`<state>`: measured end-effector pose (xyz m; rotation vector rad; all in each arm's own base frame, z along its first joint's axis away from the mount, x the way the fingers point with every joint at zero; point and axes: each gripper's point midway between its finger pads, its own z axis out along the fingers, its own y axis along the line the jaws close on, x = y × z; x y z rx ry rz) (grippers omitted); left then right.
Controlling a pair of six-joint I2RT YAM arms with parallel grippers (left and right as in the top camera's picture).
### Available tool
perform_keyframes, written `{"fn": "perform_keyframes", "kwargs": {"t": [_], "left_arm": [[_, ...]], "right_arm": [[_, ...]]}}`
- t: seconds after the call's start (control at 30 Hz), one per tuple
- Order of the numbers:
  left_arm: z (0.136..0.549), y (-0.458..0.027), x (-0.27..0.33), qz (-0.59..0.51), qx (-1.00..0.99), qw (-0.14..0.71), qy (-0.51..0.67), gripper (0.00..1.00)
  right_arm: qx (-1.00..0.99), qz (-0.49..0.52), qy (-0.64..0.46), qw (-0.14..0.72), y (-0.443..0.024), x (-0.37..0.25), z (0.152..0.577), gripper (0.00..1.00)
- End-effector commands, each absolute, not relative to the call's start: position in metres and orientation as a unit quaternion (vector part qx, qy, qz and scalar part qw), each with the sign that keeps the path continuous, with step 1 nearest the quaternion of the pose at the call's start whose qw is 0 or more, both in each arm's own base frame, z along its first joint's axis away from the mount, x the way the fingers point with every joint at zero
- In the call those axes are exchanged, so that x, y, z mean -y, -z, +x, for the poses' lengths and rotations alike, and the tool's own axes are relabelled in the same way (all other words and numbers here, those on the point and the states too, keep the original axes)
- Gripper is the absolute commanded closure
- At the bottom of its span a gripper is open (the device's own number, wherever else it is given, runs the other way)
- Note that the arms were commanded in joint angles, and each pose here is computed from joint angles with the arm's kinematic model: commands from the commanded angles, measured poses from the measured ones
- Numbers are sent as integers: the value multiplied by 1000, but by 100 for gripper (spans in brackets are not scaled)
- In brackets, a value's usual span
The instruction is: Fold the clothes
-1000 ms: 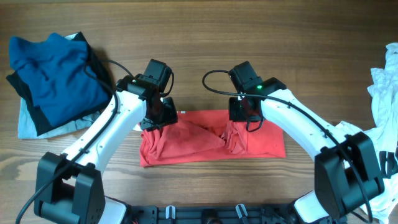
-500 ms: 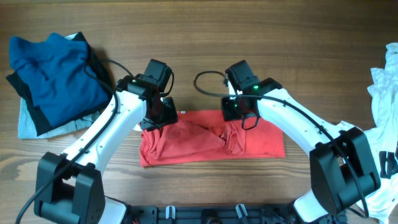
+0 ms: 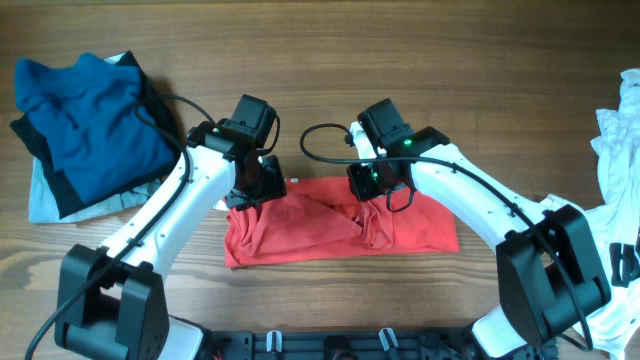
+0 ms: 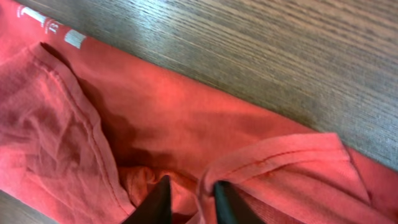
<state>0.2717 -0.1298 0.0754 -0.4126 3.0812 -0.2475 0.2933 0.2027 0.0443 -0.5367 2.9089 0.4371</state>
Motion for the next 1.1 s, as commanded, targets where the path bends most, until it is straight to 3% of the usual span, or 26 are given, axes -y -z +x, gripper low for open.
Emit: {"fn": "perform_keyframes", "kwargs": {"t": [0.0, 0.13, 0.3, 0.7, 1.07], "left_arm": [[275, -81, 129, -125, -989, 22, 81, 50], [275, -81, 129, -125, -989, 21, 80, 50], [275, -81, 129, -125, -989, 22, 81, 50], [276, -81, 129, -125, -989, 23, 81, 50], [276, -81, 129, -125, -988, 24, 82, 50]], "right_arm": [[-986, -120, -93, 68, -42, -182, 293, 80], [-989, -62, -66, 118, -76, -167, 301, 78], [-982, -60, -83, 160, -110, -165, 300, 74], [-997, -27, -49, 45, -37, -141, 243, 74], [-997, -34, -59, 29, -32, -146, 233, 75]]}}
